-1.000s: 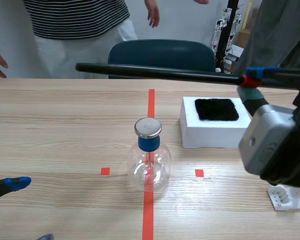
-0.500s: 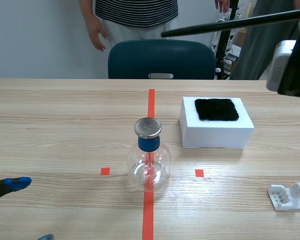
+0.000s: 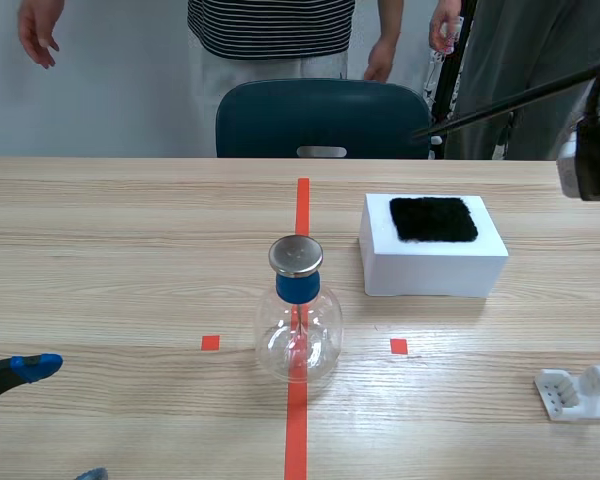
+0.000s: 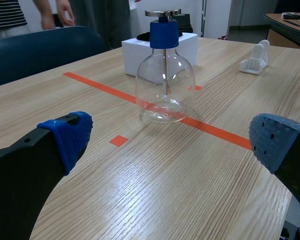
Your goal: Do the electroscope experiment. rub the rod on the fur
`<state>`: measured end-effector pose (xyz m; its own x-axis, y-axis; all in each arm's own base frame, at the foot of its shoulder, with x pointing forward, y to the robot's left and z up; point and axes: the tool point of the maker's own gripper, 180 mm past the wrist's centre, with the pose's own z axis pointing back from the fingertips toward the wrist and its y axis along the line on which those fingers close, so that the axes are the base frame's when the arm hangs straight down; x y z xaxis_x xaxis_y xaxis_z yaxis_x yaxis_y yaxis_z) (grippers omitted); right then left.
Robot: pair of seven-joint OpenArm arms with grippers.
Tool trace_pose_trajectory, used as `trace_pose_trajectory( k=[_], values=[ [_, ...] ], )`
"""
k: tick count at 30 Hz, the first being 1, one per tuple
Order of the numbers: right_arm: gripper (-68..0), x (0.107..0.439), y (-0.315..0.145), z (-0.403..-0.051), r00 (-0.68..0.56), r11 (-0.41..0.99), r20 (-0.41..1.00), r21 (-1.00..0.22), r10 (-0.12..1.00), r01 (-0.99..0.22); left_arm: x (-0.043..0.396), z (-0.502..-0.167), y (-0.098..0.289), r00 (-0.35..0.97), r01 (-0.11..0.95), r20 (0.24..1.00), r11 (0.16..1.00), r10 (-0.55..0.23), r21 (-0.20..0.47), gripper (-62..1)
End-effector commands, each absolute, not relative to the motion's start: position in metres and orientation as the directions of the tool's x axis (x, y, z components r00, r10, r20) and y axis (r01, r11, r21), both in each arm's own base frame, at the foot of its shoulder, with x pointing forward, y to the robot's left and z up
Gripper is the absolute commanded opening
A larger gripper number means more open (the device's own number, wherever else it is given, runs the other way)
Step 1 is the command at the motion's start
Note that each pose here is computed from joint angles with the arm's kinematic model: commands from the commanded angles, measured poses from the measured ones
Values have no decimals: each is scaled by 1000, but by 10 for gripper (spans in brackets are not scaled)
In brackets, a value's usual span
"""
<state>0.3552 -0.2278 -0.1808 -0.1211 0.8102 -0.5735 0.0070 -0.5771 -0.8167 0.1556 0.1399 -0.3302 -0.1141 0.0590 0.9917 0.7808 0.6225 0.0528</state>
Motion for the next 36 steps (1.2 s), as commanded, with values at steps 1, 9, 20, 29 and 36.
trace_pose_trajectory(
  k=[1, 9, 20, 29, 36],
  values=[
    [-673, 363, -228, -167, -100, -600, -602, -798, 793, 45, 157, -317, 144, -159, 773, 983, 632, 97, 63, 14],
    [-673, 380, -245, -183, -82, -651, -648, -759, 757, -1, 157, -317, 144, -159, 773, 983, 632, 97, 63, 14],
    [-673, 383, -262, -219, -128, -674, -662, -733, 738, -96, 157, -317, 144, -159, 773, 983, 632, 97, 63, 14],
    [-673, 381, -267, -234, -158, -668, -650, -732, 743, -134, 157, -317, 144, -159, 773, 983, 632, 97, 63, 14],
    [-673, 379, -248, -245, -223, -644, -612, -755, 759, -120, 157, -317, 144, -159, 772, 982, 632, 97, 63, 14]
  ],
)
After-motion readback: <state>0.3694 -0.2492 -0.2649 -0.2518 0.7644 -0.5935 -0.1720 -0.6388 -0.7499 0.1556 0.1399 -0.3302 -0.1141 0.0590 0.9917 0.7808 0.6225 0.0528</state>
